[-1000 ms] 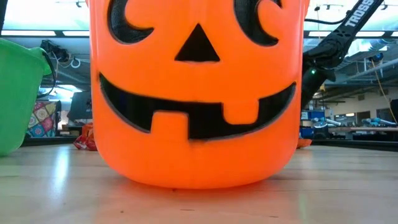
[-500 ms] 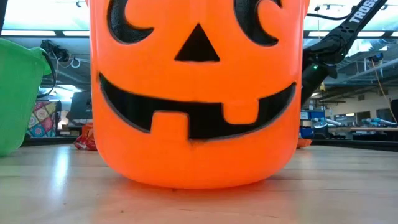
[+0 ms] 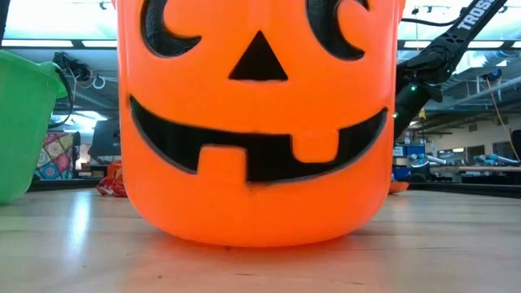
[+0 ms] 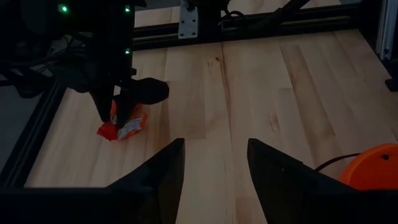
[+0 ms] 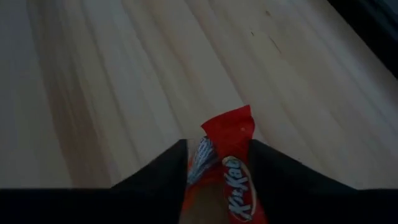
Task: Sort candy by brand, put in halloween buckets
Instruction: Put the red chocolate into the green bucket
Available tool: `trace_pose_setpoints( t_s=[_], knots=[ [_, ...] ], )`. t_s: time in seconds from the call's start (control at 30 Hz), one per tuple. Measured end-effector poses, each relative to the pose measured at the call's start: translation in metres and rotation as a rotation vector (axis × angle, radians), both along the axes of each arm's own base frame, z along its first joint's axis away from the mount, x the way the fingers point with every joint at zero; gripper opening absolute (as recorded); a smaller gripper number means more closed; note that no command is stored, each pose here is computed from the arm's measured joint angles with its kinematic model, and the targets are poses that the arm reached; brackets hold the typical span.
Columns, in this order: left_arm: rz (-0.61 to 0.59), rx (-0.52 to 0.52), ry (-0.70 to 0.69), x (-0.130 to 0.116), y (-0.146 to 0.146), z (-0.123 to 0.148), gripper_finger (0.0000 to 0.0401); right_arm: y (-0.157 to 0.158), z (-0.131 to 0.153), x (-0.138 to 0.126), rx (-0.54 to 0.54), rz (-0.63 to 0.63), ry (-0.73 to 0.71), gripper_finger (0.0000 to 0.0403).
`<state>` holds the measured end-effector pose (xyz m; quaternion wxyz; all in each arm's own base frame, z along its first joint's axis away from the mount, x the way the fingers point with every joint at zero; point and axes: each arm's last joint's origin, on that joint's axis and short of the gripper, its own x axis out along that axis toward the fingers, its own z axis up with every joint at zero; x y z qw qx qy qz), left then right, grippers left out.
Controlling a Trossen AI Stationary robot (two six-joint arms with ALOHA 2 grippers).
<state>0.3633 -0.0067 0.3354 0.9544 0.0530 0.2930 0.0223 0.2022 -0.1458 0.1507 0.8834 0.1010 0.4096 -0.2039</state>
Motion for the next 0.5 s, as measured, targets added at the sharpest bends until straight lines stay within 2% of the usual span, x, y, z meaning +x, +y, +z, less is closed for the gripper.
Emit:
trace_pose_setpoints(
  t_s=[0.1, 0.2, 0.33, 0.5],
  knots=[
    [0.0, 0.0, 0.0, 0.0, 0.0, 0.0, 0.0182, -0.0006, -0.0006, -0.0011, -0.022, -0.024, 0.026, 0.0214],
    [0.0, 0.0, 0.0, 0.0, 0.0, 0.0, 0.0182, -0.0019, -0.0012, -0.0027, -0.07, -0.055, 0.069, 0.0218],
    [0.0, -0.001, 0.0, 0.0, 0.0, 0.0, 0.0182, -0.0038, -0.0011, -0.0041, -0.131, -0.081, 0.114, 0.0207],
    [0.001, -0.001, 0.0, 0.0, 0.0, 0.0, 0.0182, -0.0021, -0.0027, -0.0048, -0.098, -0.062, 0.116, 0.0186]
  ],
)
